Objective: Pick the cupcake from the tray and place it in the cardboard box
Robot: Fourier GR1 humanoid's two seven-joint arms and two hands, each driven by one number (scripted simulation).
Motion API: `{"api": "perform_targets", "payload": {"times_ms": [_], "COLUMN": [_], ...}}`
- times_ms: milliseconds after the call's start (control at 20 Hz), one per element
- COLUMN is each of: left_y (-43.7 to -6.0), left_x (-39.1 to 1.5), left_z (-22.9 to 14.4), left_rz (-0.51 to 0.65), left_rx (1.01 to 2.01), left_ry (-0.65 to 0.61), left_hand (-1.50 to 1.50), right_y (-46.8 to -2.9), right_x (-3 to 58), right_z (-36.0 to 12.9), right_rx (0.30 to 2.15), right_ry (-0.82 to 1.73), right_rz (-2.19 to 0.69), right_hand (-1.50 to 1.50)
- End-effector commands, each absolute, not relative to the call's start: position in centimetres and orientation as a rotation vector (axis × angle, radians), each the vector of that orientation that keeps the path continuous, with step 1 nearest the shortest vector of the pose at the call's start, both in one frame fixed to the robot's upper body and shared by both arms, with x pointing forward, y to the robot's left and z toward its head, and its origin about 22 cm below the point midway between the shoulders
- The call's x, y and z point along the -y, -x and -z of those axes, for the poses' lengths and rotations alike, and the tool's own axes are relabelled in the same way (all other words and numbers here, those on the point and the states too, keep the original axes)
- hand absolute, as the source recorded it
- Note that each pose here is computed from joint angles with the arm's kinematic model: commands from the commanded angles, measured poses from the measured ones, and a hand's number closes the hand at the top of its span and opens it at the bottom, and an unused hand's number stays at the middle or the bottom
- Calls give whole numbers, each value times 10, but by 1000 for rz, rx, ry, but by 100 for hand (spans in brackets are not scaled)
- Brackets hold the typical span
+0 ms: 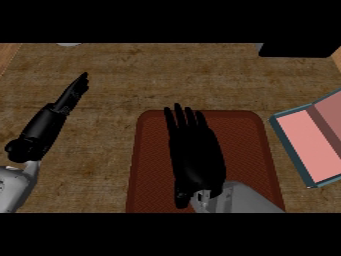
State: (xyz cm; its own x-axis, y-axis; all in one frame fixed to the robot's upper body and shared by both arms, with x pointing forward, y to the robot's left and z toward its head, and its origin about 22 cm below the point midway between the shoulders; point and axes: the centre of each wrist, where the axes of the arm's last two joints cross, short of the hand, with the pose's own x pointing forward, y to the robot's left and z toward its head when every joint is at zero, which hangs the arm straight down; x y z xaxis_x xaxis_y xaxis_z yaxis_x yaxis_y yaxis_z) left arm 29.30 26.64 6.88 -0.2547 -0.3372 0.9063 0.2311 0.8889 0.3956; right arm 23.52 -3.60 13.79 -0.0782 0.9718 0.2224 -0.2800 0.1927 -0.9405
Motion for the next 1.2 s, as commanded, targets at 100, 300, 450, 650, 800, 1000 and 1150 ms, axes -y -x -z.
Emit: {"api": "perform_targets", "payload": {"times_ms": [100,300,450,650,800,1000,1150], "left_y": [-298,-293,-288,-294,-288,-286,-299], "left_x": [-260,-266,-271,-261,-269,-263,-270], "left_z": [-67,-52,-59,-70,-68,-47,-71], "left_rz": [546,536,539,538,545,551,525], "left_rx": [1750,1749,1748,1737,1771,1749,1749], "left_ry": [-96,-92,-97,-69,-82,-90,-84], "left_hand": [0,0,0,0,0,0,0], "right_y": [-247,-263,-246,-265,-263,-263,-273], "right_x": [9,7,-4,0,-4,-3,-5], "right_z": [-134,-132,-104,-101,-100,-95,-93], "right_rx": [923,881,870,860,853,813,790], "right_ry": [879,882,957,967,976,984,1007], "right_rz": [-1234,-1231,-1240,-1232,-1236,-1265,-1250], "right_hand": [-150,-150,-150,-150,-150,-150,-150]}}
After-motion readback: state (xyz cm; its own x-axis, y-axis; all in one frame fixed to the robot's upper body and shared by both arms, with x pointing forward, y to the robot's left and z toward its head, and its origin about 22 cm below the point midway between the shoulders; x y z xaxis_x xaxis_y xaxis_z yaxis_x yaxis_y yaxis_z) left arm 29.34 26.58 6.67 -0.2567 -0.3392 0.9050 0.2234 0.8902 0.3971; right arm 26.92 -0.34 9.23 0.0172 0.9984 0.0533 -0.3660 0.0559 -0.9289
